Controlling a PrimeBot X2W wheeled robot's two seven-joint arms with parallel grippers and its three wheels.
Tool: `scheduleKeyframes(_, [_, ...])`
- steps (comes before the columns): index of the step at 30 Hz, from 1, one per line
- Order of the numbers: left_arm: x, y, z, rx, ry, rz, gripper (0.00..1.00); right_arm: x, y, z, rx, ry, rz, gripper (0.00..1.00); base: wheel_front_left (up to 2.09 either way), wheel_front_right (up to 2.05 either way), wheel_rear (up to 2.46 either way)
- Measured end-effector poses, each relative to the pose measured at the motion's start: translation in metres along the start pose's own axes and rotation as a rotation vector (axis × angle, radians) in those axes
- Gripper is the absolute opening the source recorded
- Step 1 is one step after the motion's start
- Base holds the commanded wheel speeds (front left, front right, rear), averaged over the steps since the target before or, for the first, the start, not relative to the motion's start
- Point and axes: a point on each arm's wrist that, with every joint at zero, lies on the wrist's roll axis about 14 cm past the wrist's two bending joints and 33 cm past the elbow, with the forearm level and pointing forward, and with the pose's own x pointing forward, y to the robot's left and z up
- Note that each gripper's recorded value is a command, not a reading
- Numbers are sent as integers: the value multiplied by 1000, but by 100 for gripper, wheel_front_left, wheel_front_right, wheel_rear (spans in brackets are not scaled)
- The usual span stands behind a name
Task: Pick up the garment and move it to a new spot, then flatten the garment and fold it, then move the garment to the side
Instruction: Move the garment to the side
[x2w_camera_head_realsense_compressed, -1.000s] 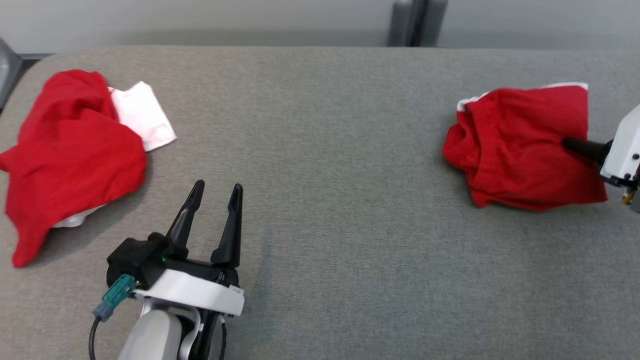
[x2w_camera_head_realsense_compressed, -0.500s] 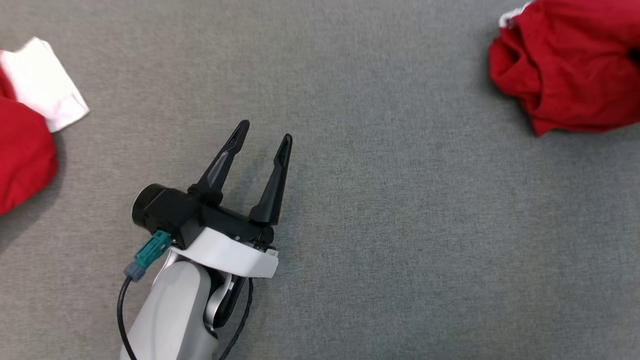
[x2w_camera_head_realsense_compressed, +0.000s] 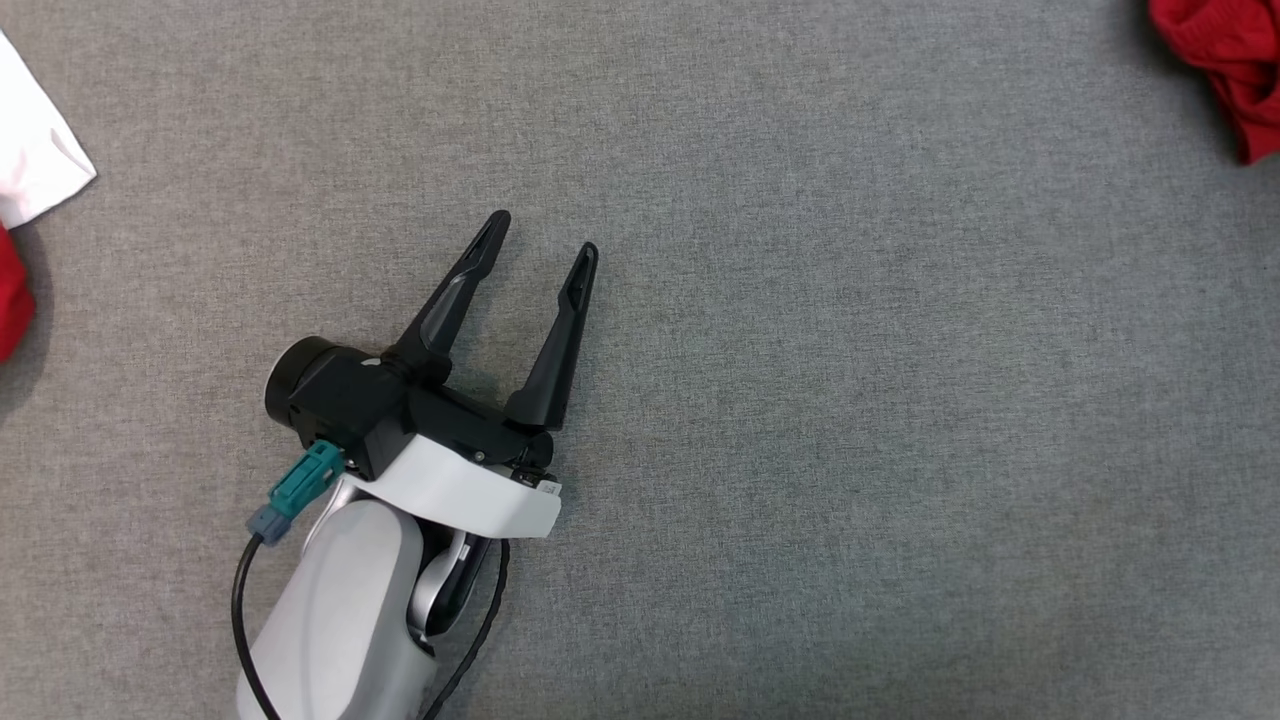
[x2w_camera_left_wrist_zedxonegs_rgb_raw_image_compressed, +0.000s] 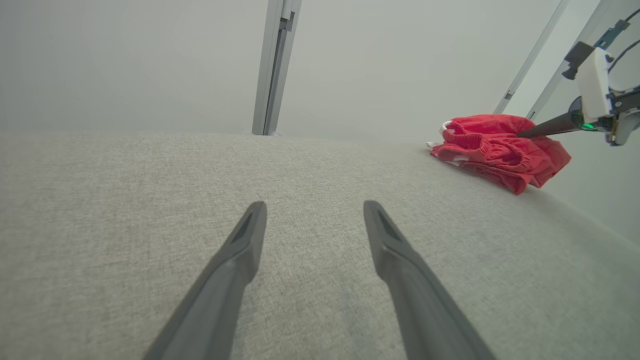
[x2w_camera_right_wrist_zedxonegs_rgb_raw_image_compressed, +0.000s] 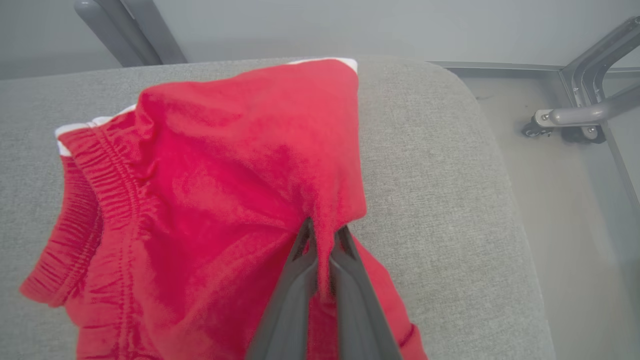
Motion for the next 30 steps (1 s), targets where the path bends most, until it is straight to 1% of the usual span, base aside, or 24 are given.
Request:
scheduleKeyframes(4, [0,1,0,2,1,1,100,1,-9,4,-21,-9,-43,0,0,0,0])
scheduleKeyframes(5, [0,1,0,2,1,1,100,1,-12,5,-28,-13,-56,7,0,0,0])
scheduleKeyframes(6, [0,1,0,2,1,0,100,1,-13,7,-32,-20,-64,31,0,0,0])
scheduleKeyframes(8, [0,0,0,2,1,-1,100,1,-14,7,-29,-22,-70,100,0,0,0])
scheduleKeyframes(13, [-1,-1,1,2,2,-2,100,-1,-11,11,-33,-47,-77,100,0,0,0])
scheduleKeyframes(17, [-2,-5,8,4,-10,-6,100,-11,-10,20,-78,-83,-88,100,0,0,0])
scheduleKeyframes(19, [-4,-7,14,7,-20,-8,100,-18,-8,27,-128,-103,-96,100,0,0,0])
scheduleKeyframes(23, [-10,-14,25,14,-37,-10,100,-43,-3,51,-171,-186,-96,100,0,0,0])
scheduleKeyframes(26, [-18,-19,34,19,-52,-7,100,-65,8,65,-194,-257,-74,100,0,0,0])
scheduleKeyframes(30, [-34,-24,50,30,-81,6,100,-97,19,67,-218,-329,-46,100,0,0,0])
